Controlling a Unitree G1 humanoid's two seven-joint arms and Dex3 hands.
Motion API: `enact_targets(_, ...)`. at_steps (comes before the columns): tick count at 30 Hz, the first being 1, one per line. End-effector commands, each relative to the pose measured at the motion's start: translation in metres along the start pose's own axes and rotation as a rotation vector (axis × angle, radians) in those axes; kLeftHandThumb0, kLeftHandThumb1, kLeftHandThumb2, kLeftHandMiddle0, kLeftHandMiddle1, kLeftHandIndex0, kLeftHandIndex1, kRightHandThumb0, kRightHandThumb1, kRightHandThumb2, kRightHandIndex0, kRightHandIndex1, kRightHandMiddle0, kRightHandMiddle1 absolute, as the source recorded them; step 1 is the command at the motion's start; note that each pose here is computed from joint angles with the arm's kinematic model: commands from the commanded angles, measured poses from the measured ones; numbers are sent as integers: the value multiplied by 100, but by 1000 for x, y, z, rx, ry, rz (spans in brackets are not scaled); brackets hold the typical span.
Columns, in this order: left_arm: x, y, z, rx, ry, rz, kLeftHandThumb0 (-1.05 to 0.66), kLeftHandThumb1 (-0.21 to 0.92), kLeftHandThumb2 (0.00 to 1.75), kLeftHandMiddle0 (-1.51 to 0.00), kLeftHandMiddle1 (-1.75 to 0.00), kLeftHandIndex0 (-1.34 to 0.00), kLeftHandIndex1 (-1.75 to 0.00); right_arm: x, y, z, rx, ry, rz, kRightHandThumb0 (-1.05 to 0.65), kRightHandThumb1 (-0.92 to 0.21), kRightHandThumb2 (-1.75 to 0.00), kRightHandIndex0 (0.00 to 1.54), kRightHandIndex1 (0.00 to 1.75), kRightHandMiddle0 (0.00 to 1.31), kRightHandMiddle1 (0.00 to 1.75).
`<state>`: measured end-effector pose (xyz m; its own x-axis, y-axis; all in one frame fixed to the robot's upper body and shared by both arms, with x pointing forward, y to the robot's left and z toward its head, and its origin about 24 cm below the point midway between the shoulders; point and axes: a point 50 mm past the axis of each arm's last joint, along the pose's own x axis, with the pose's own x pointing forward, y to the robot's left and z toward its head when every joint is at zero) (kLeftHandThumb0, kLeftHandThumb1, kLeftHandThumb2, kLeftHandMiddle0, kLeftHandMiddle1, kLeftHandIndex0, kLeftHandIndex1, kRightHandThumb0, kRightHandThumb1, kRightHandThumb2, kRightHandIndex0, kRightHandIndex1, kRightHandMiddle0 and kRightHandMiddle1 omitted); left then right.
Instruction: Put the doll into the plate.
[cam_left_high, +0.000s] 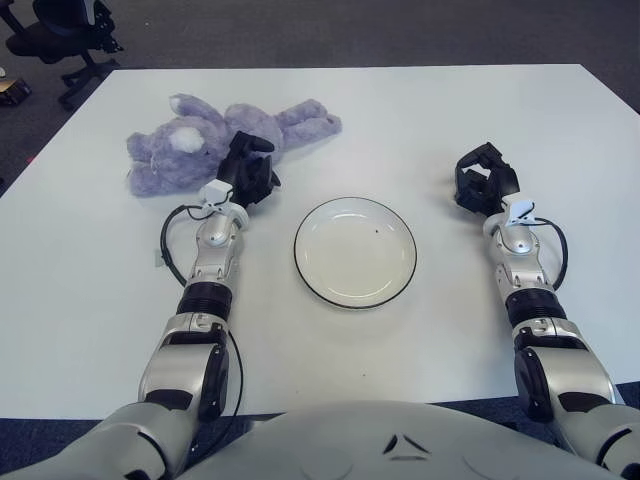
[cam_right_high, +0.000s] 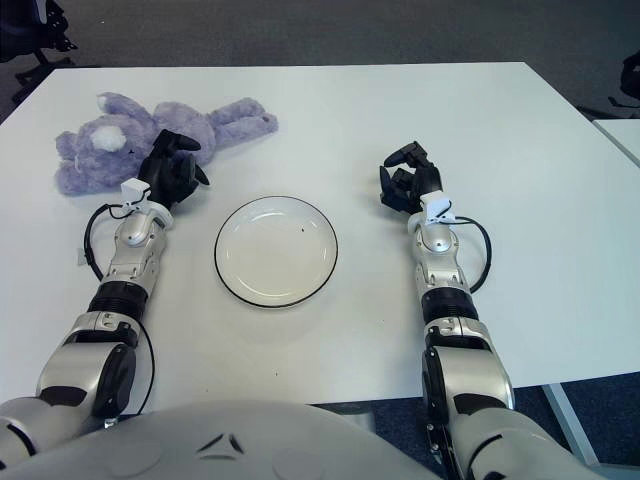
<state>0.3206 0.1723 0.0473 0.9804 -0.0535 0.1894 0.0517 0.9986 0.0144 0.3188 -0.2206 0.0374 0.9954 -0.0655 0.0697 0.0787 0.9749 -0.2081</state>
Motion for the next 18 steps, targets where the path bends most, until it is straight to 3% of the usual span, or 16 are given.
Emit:
enact_targets(1, -33, -1, -39, -7, 164, 1, -37, 75, 75, -82, -175, -31, -175, -30, 6, -45, -35, 212, 35, -40, -62, -91, 87, 175, 39, 175)
enact_targets(18, -34, -1, -39, -8, 163, 3, -37, 74, 76, -81, -175, -31, -175, -30, 6, -45, -37, 215, 36, -40, -62, -92, 86, 175, 39, 175)
